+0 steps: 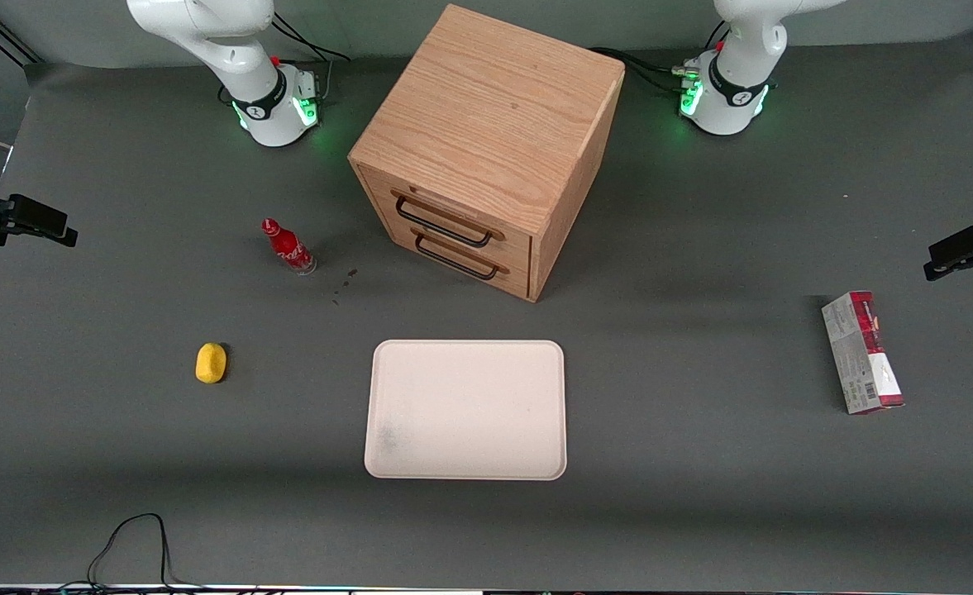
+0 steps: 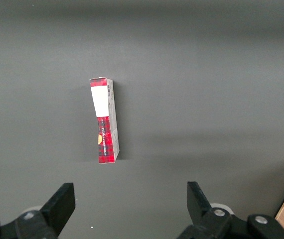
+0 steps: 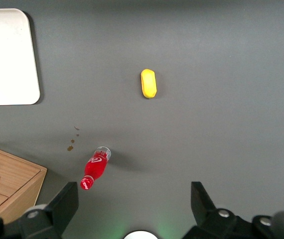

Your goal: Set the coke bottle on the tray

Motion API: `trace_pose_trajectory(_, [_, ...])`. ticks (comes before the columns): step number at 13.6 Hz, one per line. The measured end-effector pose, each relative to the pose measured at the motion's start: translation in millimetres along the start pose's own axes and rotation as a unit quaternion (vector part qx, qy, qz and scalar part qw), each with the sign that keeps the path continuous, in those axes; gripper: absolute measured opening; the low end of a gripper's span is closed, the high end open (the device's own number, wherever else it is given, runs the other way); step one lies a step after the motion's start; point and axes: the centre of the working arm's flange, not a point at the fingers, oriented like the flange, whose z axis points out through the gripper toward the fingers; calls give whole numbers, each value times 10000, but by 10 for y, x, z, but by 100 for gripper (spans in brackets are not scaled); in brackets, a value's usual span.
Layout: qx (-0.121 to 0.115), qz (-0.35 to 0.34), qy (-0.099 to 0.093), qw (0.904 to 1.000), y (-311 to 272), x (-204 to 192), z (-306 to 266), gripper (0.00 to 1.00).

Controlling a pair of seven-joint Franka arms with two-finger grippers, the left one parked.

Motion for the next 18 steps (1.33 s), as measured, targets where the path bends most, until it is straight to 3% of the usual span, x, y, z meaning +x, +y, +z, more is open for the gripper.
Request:
trace_pose_trajectory(8, [9,70,-58,10000,25,0,25,100])
trace_pose_trajectory(10, [102,188,-74,9997,-20,-91,-45,100])
trace_pose_trajectory(14, [438,239,-5,9988,-263,-647,-185,100])
trace_pose_trajectory(18, [492,193,275,9982,-865,-1395,182,100])
